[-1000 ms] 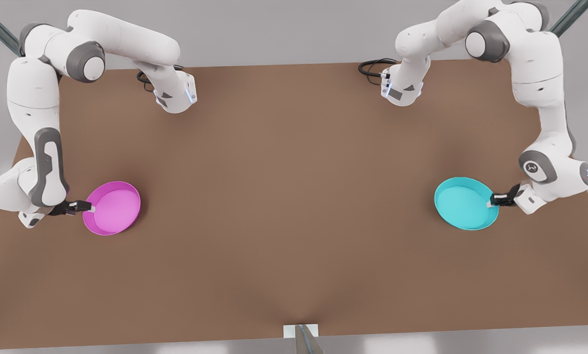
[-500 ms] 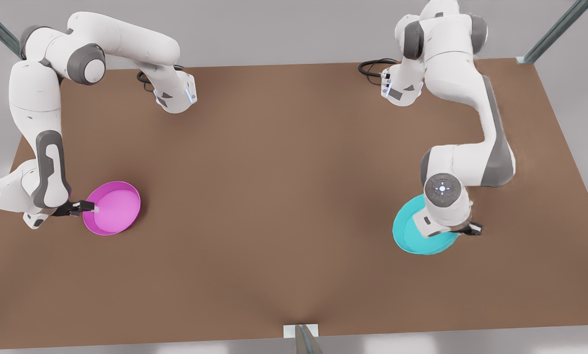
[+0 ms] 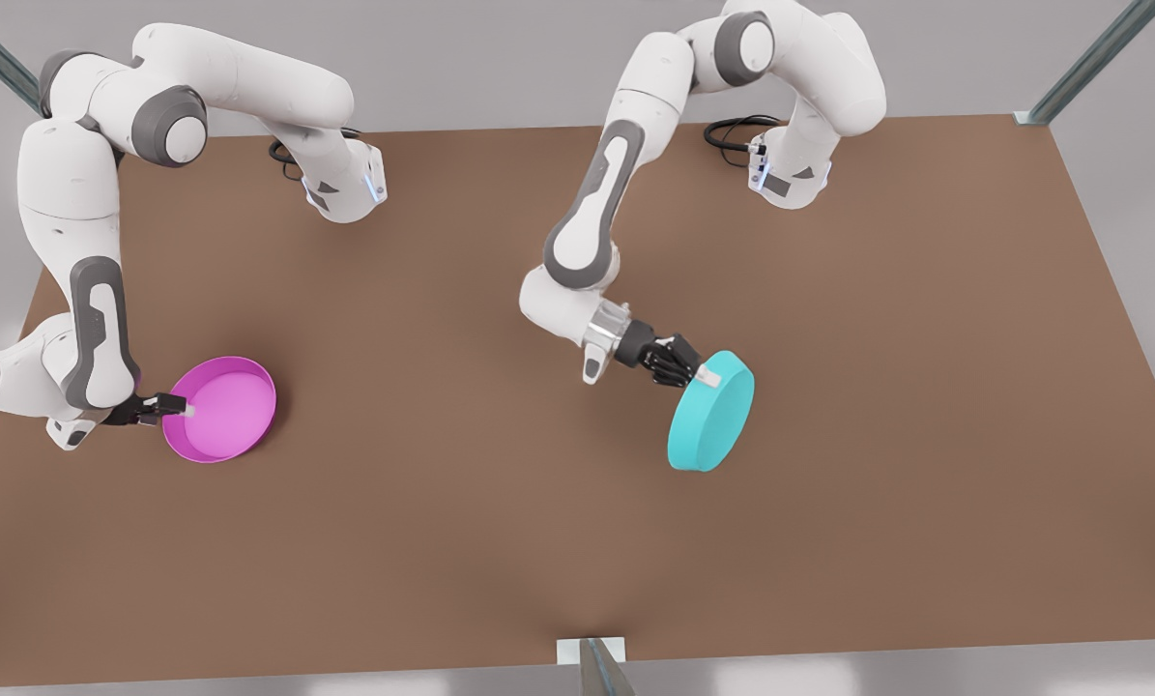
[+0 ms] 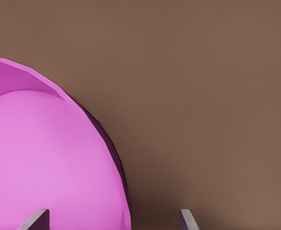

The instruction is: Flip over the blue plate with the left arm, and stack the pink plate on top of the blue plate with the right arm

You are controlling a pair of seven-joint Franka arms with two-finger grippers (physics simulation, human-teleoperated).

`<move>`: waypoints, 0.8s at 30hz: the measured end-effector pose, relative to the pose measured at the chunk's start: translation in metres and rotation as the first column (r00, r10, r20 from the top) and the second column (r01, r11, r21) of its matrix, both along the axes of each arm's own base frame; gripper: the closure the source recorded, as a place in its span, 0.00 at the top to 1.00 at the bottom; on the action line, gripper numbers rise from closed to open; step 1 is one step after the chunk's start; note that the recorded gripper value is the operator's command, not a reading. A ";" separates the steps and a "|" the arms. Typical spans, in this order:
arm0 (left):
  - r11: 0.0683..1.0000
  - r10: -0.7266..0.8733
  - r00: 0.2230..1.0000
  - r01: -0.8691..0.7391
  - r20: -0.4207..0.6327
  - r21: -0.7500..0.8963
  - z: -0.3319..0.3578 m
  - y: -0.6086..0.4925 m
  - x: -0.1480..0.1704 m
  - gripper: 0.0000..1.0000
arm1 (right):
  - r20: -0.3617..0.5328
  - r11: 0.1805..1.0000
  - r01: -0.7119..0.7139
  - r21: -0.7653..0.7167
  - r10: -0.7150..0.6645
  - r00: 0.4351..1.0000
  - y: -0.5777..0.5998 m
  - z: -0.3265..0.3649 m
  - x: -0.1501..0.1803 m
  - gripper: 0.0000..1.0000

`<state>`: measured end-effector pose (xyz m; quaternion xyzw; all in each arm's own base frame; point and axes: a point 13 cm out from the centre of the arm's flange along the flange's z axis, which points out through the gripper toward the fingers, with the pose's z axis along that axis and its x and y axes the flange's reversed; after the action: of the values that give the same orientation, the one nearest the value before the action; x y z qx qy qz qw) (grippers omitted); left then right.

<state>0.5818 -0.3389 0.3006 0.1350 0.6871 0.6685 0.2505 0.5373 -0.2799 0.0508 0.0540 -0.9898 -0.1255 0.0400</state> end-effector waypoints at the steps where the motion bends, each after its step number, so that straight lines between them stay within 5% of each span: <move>1: 1.000 -0.030 0.998 0.030 0.048 0.001 -0.009 -0.009 -0.006 0.21 | 0.000 1.000 -0.001 0.000 0.001 1.000 0.000 0.000 0.000 1.00; 7: 0.978 -0.184 0.948 0.203 0.260 -0.045 -0.082 -0.062 -0.061 0.21 | 0.000 1.000 -0.005 0.002 0.005 1.000 0.001 -0.001 0.000 1.00; 15: 0.938 -0.203 0.799 0.325 0.566 -0.122 -0.115 -0.059 -0.063 0.21 | -0.007 1.000 -0.004 0.015 0.004 1.000 0.001 0.002 -0.004 1.00; 22: 0.895 -0.176 0.674 0.413 0.717 -0.169 -0.144 -0.053 -0.067 0.21 | -0.006 1.000 -0.016 0.014 0.016 1.000 0.004 0.000 -0.003 1.00; 23: 0.888 -0.168 0.659 0.424 0.733 -0.177 -0.145 -0.053 -0.067 0.38 | -0.006 1.000 -0.017 0.014 0.017 1.000 0.004 0.000 -0.003 1.00; 24: 0.882 -0.160 0.643 0.434 0.749 -0.185 -0.146 -0.053 -0.067 0.82 | -0.006 1.000 -0.018 0.014 0.018 1.000 0.004 0.000 -0.003 1.00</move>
<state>0.5143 -0.3920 0.1546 -0.0686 0.6093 0.4834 0.6247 0.5346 -0.2757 0.0507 0.0627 -0.9883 -0.1323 0.0437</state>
